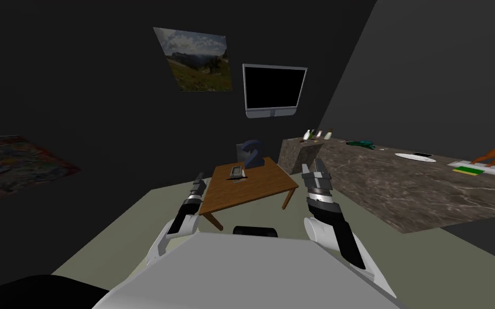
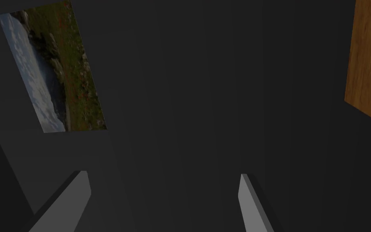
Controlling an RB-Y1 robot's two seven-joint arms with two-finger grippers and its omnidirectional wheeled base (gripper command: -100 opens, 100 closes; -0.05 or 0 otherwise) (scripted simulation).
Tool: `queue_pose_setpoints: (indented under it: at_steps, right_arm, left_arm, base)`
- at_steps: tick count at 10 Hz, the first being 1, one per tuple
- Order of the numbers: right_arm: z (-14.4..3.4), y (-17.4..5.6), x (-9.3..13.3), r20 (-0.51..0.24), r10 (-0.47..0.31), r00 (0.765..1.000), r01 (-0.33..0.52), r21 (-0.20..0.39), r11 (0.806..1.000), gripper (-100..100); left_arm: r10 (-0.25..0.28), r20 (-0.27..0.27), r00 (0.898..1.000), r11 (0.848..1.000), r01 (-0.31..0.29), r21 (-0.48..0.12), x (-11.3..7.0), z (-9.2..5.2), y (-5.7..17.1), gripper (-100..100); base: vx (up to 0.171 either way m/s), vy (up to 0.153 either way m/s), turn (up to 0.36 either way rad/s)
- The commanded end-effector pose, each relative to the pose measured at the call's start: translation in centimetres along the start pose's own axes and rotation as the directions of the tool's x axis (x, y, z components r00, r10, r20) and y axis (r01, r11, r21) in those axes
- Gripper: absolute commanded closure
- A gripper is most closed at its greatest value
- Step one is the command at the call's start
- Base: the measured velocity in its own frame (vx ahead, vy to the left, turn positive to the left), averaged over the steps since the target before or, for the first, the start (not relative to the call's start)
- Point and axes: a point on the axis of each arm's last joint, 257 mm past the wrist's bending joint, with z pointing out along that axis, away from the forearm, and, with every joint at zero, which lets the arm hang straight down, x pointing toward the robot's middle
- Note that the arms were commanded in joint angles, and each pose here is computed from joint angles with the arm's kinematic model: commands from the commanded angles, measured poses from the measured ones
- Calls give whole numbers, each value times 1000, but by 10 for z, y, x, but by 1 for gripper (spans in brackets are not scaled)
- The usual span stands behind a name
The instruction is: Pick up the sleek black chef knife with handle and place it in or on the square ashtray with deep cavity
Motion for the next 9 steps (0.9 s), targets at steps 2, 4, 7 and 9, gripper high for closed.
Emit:
queue_pose_setpoints:
  at_steps: [2, 4, 7, 9]
  right_arm:
    - [0, 0, 0, 0, 0, 1000, 0, 0, 1000, 0]
    - [0, 0, 0, 0, 0, 1000, 0, 0, 1000, 0]
    - [0, 0, 0, 0, 0, 1000, 0, 0, 1000, 0]
    - [0, 0, 0, 0, 0, 1000, 0, 0, 1000, 0]
  left_arm:
    - [12, 25, 1000, 997, -10, -76, -22, 0, 32, -100]
    - [22, 49, 999, 990, -15, -139, -39, -1, 57, -100]
    - [36, 96, 995, 970, -11, -242, -72, -2, 95, -100]
    - [41, 126, 991, 952, -1, -308, -90, -7, 121, -100]
  base:
    - [-33, 4, -181]
    - [-37, 2, -207]
    - [-31, 1, -222]
    - [-27, -8, -201]
